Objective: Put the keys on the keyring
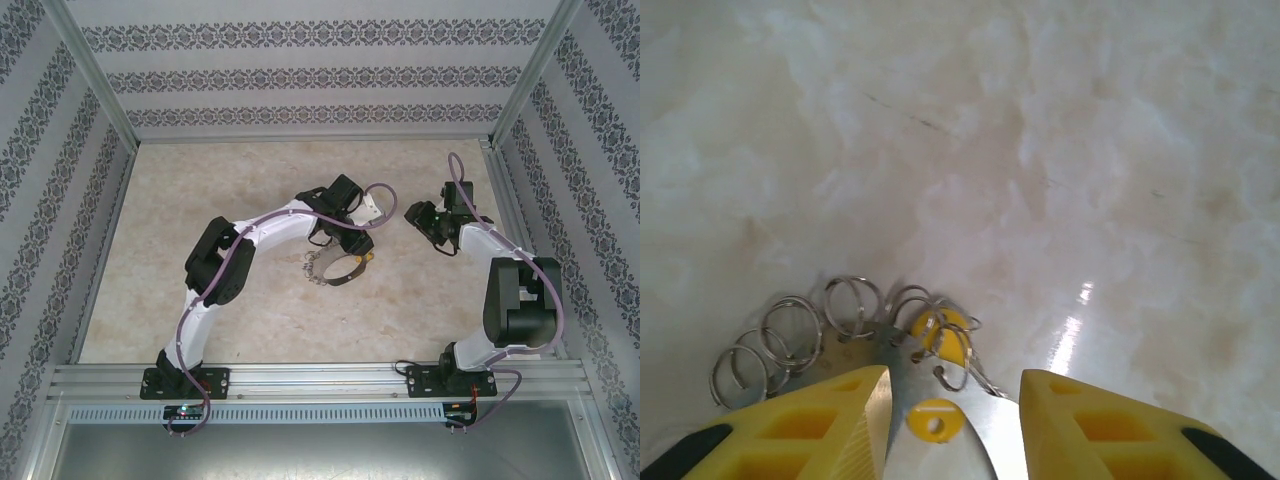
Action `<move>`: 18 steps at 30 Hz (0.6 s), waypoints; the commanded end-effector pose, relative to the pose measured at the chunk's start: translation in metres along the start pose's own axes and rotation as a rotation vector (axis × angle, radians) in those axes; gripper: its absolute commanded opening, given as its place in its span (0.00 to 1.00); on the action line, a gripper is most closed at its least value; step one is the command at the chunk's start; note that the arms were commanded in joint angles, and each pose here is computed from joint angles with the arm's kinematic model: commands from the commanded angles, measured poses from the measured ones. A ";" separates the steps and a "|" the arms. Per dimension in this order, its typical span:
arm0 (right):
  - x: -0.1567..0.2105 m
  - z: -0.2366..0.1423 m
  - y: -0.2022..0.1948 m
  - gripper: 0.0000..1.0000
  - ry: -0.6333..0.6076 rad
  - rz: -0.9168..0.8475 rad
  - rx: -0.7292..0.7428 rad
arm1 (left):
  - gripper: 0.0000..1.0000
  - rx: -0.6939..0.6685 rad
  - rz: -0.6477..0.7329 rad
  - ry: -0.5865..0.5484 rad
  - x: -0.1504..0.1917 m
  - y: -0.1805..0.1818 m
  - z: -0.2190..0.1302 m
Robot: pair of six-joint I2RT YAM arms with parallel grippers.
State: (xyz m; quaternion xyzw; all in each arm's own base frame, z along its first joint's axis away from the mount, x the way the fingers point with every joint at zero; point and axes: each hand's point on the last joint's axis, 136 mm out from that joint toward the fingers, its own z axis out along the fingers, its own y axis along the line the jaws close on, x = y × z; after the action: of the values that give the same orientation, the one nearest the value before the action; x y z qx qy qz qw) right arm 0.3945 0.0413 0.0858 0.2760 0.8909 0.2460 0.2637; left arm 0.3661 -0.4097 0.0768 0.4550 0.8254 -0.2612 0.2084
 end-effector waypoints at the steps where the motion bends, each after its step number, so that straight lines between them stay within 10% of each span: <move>1: -0.003 0.005 0.007 0.51 -0.002 0.016 -0.048 | 0.38 -0.058 -0.007 -0.004 -0.003 0.005 0.015; 18: -0.001 0.016 0.000 0.50 0.010 0.040 -0.063 | 0.37 -0.001 0.013 -0.006 0.000 -0.015 0.025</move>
State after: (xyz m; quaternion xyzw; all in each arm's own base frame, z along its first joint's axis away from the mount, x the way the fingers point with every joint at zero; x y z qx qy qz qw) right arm 0.4057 0.0463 0.0814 0.2768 0.8807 0.2746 0.2691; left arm 0.3626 -0.4223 0.0573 0.4557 0.8288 -0.2495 0.2079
